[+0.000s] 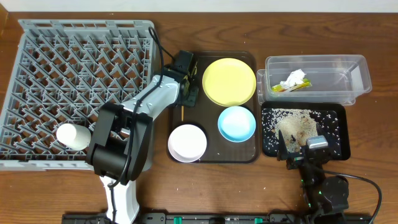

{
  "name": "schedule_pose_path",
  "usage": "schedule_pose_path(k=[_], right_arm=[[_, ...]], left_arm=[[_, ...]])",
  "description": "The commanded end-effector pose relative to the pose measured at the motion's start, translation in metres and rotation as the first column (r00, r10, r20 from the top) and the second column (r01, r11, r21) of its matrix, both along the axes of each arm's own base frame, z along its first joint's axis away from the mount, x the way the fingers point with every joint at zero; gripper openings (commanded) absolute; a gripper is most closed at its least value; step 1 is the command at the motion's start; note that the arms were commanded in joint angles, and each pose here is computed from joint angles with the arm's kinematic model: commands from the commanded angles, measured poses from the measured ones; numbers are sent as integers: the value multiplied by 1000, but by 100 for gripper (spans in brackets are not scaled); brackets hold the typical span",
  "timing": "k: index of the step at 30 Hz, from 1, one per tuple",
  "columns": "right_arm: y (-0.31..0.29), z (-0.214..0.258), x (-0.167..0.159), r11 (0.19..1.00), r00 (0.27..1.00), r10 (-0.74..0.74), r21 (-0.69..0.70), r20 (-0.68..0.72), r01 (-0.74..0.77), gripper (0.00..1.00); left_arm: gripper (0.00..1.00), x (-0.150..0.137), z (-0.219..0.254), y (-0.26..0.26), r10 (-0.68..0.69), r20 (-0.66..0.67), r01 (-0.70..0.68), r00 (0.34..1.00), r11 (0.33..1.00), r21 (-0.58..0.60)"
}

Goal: Sort waste into correct bins and load items into the dishwasher

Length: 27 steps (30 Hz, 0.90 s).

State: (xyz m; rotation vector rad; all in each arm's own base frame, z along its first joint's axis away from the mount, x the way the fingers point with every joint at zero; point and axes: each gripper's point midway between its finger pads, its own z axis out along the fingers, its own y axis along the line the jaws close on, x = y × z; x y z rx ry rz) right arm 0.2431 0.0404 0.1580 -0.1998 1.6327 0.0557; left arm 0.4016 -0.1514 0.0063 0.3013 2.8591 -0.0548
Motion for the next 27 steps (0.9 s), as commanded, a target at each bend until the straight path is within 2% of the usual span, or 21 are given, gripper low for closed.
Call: schedule_pose_path(k=[1, 6, 9, 14, 18, 21, 27], right_arm=[[-2, -1, 0, 1000, 1000, -7, 12, -1, 7, 99], [-2, -1, 0, 1000, 1000, -7, 12, -1, 7, 99], [-2, -1, 0, 1000, 1000, -7, 12, -1, 7, 99], [-2, -1, 0, 1000, 1000, -7, 12, -1, 7, 99], [-2, -1, 0, 1000, 1000, -7, 12, -1, 7, 99], [-2, -1, 0, 1000, 1000, -7, 12, -1, 7, 99], [-2, -1, 0, 1000, 1000, -7, 12, -1, 7, 99]], left_arm=[[23, -7, -8, -2, 31, -40, -33, 999, 999, -27], [22, -10, -8, -5, 49, -57, -52, 997, 997, -49], [8, -11, -9, -5, 55, -63, -58, 997, 997, -48], [8, -13, 0, -3, 57, -70, -60, 996, 997, -45], [8, -8, 42, -4, 49, -26, -51, 998, 997, -62], [7, -5, 96, 0, 37, 78, -31, 996, 997, -72], [8, -17, 154, 55, 83, 223, -117, 971, 983, 143]])
